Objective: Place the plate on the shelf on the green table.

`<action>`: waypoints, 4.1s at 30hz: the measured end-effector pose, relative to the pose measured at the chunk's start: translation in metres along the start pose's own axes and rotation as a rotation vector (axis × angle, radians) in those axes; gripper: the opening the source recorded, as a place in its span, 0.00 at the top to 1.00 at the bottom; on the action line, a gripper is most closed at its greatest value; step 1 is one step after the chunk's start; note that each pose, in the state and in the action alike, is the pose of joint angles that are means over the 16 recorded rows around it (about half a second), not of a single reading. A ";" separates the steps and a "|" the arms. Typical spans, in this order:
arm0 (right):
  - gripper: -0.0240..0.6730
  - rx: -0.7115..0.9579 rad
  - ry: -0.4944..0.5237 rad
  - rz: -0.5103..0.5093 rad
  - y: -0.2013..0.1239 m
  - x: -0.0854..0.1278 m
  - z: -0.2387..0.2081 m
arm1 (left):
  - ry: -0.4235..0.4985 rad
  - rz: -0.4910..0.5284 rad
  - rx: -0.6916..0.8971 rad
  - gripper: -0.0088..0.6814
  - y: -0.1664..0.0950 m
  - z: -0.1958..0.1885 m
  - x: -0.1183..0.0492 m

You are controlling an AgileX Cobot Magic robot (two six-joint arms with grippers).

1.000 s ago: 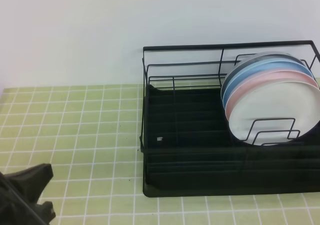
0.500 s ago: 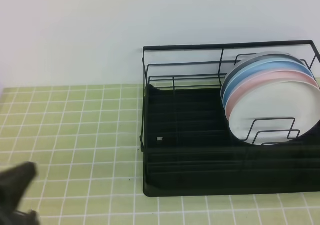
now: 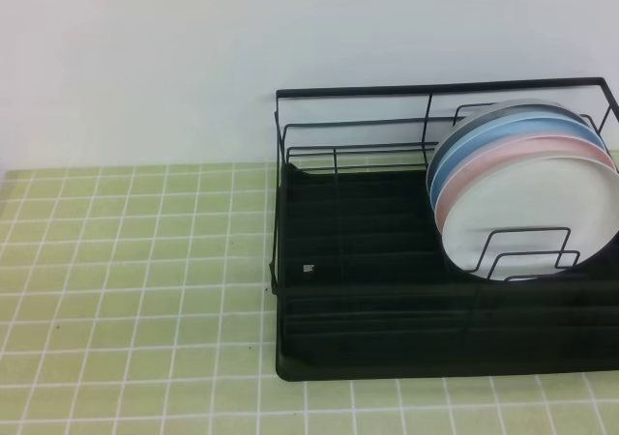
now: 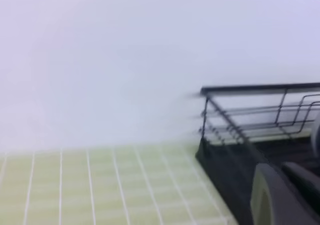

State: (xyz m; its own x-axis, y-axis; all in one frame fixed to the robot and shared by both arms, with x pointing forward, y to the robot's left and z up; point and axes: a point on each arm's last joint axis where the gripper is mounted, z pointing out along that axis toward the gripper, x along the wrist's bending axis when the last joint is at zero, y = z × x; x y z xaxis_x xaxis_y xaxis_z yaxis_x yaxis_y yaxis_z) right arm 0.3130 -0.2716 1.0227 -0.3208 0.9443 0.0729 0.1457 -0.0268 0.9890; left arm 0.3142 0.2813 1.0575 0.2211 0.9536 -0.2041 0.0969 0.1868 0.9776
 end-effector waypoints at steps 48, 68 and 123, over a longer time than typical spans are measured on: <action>0.97 -0.089 -0.106 -0.004 0.003 -0.004 -0.018 | 0.210 0.024 0.141 0.99 -0.095 -0.020 0.031; 0.97 -0.236 -0.243 -0.189 -0.006 -0.010 -0.031 | 0.210 0.024 0.141 0.99 -0.095 -0.020 0.031; 0.97 0.092 -0.350 -0.040 -0.065 -0.026 -0.021 | 0.210 0.024 0.139 0.99 -0.095 -0.020 0.031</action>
State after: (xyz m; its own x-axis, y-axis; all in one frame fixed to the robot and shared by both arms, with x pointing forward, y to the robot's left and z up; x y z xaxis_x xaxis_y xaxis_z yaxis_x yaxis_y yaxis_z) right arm 0.2922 -0.3011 0.9589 0.0098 0.9995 -0.0300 0.2280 0.0270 0.9733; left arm 0.2920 0.2978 0.9594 0.0199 0.9883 -0.1512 0.2298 0.1427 0.9627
